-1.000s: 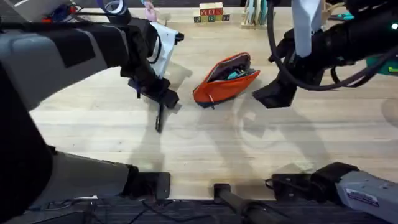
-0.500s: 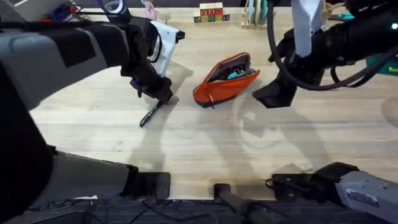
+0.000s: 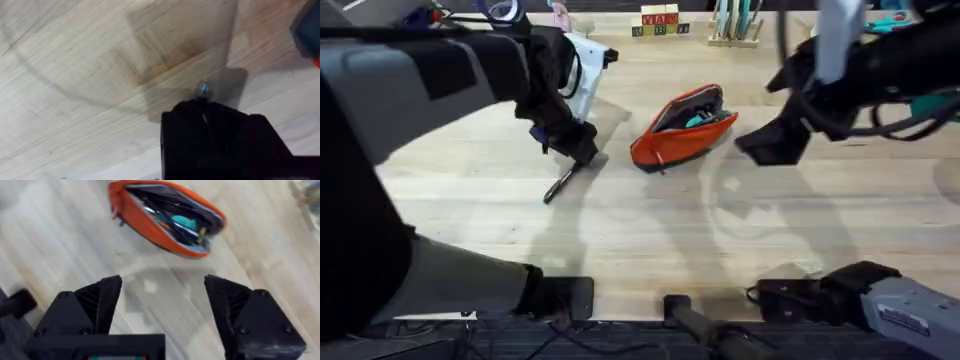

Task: Unzip the bag, pick up the pens from the table one at a time and place them inside, then zip the bag closed.

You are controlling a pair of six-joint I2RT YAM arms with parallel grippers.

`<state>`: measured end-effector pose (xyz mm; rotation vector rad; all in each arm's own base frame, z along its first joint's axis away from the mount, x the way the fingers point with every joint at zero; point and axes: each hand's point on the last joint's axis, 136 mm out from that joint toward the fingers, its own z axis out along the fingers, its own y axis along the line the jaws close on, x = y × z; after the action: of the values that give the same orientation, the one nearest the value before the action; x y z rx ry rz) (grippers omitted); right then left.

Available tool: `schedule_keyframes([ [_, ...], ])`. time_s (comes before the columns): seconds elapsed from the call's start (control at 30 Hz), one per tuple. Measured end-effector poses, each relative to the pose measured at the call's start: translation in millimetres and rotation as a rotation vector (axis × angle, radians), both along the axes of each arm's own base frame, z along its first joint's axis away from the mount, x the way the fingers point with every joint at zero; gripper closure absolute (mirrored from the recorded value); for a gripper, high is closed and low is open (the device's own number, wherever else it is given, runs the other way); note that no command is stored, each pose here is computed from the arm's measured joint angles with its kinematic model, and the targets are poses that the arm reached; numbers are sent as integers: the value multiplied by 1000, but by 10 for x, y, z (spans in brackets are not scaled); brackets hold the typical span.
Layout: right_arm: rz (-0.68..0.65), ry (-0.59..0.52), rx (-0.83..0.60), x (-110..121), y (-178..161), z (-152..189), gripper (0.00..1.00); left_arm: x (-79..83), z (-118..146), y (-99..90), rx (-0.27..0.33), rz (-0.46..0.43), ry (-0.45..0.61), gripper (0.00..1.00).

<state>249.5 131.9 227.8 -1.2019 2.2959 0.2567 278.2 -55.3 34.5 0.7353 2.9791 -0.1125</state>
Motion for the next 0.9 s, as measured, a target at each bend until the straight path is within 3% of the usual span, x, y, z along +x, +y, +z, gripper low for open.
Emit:
schedule_keyframes([
  [0.1, -91, -22, 23, 39, -178, 93, 4, 20, 14, 4, 8, 0, 25, 961],
  [0.23, -192, -62, 55, 60, -404, 226, 3, 162, 110, 19, 28, 1, 25, 960],
  [0.47, -320, -154, 87, 8, -732, 463, 3, 507, 654, -103, 21, -21, -68, 960],
  [0.7, -379, -200, 87, -35, -893, 559, 4, 627, 1178, -432, 1, -88, -140, 960],
  [0.9, -372, -204, 86, -36, -892, 565, 4, 669, 1593, -887, -34, -162, -236, 959],
])
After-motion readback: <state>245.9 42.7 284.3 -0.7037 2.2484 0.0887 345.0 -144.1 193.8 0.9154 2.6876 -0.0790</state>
